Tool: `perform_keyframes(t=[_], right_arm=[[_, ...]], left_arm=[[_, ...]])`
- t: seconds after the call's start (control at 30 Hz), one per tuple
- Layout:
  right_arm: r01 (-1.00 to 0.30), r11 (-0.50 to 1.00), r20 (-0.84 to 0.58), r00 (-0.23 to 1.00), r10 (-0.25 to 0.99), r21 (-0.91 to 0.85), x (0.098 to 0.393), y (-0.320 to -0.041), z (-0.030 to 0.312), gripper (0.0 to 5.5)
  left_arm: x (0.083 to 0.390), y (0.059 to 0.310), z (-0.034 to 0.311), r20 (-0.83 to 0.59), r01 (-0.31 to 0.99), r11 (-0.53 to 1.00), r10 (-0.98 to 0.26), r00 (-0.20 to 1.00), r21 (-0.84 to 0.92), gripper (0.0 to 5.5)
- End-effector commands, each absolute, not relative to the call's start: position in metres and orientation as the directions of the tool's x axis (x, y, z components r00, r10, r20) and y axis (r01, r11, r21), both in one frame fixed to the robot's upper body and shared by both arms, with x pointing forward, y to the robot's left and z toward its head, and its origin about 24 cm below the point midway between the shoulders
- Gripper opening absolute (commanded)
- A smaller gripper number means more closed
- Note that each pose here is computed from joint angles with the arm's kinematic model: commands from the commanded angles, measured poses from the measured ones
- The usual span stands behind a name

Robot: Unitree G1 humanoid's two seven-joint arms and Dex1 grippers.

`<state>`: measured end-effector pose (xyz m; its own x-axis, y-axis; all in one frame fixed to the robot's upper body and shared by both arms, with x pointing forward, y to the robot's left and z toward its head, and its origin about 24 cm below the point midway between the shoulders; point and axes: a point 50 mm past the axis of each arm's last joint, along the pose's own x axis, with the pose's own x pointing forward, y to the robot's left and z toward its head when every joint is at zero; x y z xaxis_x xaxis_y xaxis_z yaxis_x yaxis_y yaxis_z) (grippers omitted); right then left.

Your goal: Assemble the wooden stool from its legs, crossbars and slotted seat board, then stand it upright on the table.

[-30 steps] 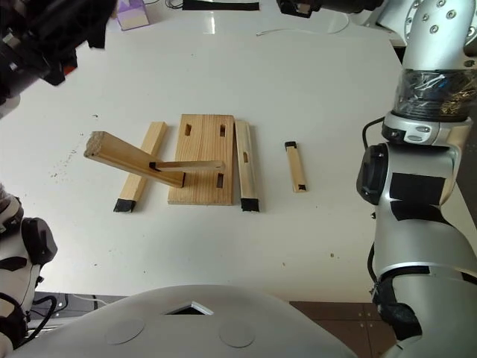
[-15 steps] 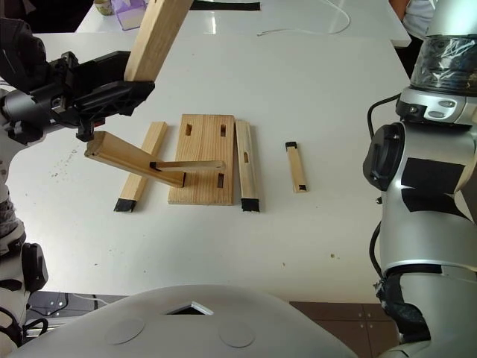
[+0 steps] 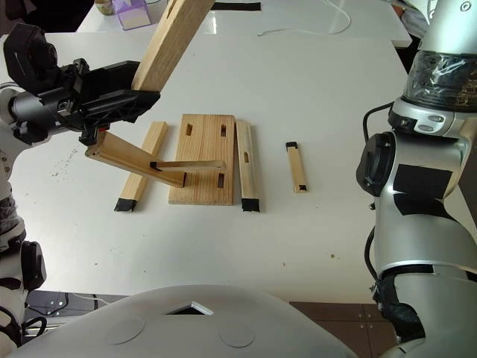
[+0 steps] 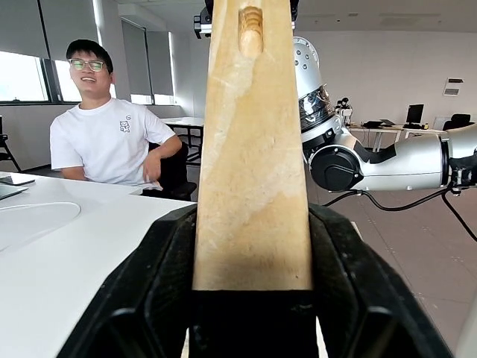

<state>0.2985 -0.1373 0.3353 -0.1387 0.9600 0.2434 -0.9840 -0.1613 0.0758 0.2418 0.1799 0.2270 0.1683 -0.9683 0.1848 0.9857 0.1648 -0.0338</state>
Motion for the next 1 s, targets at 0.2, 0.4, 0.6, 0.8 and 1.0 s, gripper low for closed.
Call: perform_keyframes(t=[0.2, 0.4, 0.6, 0.8, 1.0], right_arm=[[-0.994, -0.071, 0.220, -0.051, 0.974, 0.086, 0.303, -0.141, 0.327, 2.01], [-0.994, 0.097, 0.263, 0.108, 0.959, 0.051, 0.310, -0.155, 0.326, 2.01], [-0.921, 0.352, 0.040, 0.351, 0.936, -0.167, 0.316, -0.189, 0.284, 2.01], [-0.914, 0.361, -0.132, 0.387, 0.913, -0.184, 0.293, -0.212, 0.228, 2.01], [-0.967, 0.235, -0.094, 0.244, 0.965, -0.095, 0.255, -0.189, 0.214, 2.01]], left_arm=[[0.256, 0.192, 0.227, 0.193, 0.946, 0.319, -0.927, 0.323, -0.054, 2.61], [0.258, 0.202, 0.213, 0.115, 0.906, 0.423, -0.899, 0.423, -0.020, 3.04], [0.272, 0.252, 0.208, 0.221, 0.651, 0.756, -0.625, 0.749, -0.067, 3.04], [0.283, 0.261, 0.184, 0.300, 0.197, 0.882, -0.066, 0.952, -0.429, 3.04], [0.277, 0.229, 0.141, 0.127, -0.053, 0.816, 0.154, 0.980, -0.575, 3.04]])
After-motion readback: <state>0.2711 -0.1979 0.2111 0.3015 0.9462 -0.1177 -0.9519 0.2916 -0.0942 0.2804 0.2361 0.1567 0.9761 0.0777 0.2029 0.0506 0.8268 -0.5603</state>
